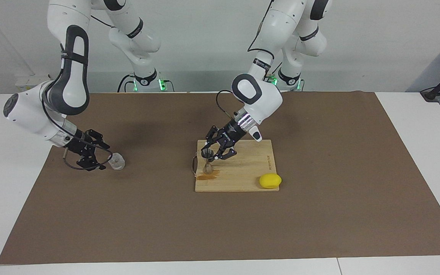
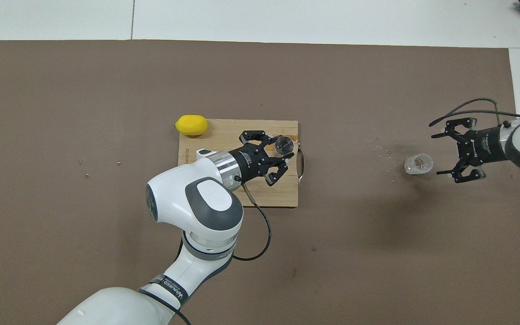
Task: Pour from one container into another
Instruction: 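Lower the dark cup onto the board while the right gripper grasps the clear cup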
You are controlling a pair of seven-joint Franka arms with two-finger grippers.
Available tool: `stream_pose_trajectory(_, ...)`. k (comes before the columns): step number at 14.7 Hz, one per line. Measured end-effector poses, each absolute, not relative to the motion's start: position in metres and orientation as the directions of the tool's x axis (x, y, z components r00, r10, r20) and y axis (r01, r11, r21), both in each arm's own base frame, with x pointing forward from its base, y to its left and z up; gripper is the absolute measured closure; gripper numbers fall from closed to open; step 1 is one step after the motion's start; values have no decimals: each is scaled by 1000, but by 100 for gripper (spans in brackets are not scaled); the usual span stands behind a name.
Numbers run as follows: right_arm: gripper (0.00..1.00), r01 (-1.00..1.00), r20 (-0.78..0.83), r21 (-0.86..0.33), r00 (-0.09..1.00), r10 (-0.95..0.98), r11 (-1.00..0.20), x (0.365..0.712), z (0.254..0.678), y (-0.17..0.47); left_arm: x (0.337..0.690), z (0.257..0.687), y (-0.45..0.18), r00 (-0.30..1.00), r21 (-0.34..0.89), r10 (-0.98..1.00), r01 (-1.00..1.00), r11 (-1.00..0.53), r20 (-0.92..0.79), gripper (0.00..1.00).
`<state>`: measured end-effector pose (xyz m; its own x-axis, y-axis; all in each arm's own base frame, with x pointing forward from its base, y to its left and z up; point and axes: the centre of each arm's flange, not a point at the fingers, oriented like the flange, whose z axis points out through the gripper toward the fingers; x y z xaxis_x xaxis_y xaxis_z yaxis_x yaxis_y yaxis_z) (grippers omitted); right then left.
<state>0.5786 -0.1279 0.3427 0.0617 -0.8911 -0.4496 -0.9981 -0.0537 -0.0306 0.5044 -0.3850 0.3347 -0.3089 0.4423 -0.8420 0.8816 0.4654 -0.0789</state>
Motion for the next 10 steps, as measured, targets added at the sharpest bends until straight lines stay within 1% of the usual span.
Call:
stream_pose_trajectory(2, 0, -999, -501, -42, 51, -864, -35, 572, 326, -143, 505, 335, -385, -308, -76, 443, 880, 468, -842, 32)
stream_pose_trajectory(5, 0, -998, -561, -60, 60, -826, -31, 563, 281, -175, 506, 340, -386, -302, -73, 438, 881, 467, -847, 0)
stream_pose_trajectory(7, 0, -998, -580, -56, 52, -813, -24, 563, 265, -180, 505, 347, -389, -292, -69, 431, 884, 462, -854, 0)
stream_pose_trajectory(10, 0, -998, -599, -53, 46, -799, -18, 566, 259, -172, 505, 371, -389, -270, -58, 407, 885, 462, -873, 0)
